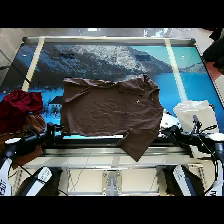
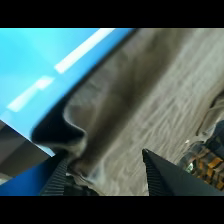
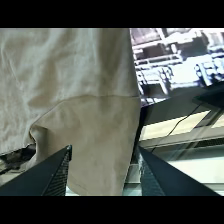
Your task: Fold the shirts.
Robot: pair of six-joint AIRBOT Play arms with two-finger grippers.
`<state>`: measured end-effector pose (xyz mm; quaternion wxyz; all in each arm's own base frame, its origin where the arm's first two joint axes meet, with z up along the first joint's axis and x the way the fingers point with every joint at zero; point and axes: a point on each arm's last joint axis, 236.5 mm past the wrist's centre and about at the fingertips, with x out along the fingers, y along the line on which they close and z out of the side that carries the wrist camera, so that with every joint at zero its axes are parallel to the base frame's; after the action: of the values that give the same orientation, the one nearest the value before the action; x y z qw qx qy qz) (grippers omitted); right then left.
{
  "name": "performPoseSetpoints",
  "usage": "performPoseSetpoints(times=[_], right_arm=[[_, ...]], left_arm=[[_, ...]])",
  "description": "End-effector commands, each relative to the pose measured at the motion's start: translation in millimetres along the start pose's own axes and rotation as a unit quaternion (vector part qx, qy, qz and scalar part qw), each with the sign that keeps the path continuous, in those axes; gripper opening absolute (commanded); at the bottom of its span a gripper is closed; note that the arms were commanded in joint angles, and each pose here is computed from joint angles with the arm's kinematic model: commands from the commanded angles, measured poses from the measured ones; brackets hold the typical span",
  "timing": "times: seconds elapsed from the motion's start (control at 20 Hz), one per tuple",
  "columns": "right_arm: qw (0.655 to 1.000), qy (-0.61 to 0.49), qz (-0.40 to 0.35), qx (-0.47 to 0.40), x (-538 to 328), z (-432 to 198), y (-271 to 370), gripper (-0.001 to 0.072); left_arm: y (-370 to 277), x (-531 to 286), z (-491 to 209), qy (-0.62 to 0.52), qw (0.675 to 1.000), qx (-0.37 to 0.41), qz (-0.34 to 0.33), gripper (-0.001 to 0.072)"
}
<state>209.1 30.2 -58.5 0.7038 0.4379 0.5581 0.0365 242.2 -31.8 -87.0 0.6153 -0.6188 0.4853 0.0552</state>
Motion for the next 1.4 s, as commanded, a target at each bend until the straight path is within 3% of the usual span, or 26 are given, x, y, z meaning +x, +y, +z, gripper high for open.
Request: performPoseSetpoints(times=[0.0,0.15,0.55,0.75,0.95,1.0,1.05,1.35], right_arm=[[1.000,0.003,0.000,0.000,1,-2,0,0.0455],[1.000,-0.015,-0.005,-0.001,1,6,-3,0.0454],[1.000,-0.028,-0.007,0.000,1,13,-4,0.0454],[1.000,-0.026,-0.005,0.000,1,12,-3,0.0454],[1.000,-0.029,0.001,0.003,1,13,0,0.0453],[1.000,-0.028,0.002,0.005,1,13,1,0.0453],[1.000,-0.028,0.002,0.005,1,13,0,0.0453],[0.997,-0.013,-0.002,0.074,21,-1,-19,0.0453]], left_arm=[[14,-31,10,-0.052,0.998,-0.005,0.034,0.0569],[26,-52,24,-0.111,0.992,-0.005,0.065,0.0559],[47,-29,28,-0.079,0.992,-0.044,0.090,0.0559],[25,-3,37,-0.071,0.996,-0.049,0.036,0.0547],[24,15,31,-0.049,0.997,-0.051,0.032,0.0408],[25,15,31,-0.048,0.997,-0.052,0.032,0.0154],[24,15,31,-0.049,0.997,-0.051,0.032,0.0019],[21,15,29,-0.043,0.998,-0.049,0.028,0.0013]])
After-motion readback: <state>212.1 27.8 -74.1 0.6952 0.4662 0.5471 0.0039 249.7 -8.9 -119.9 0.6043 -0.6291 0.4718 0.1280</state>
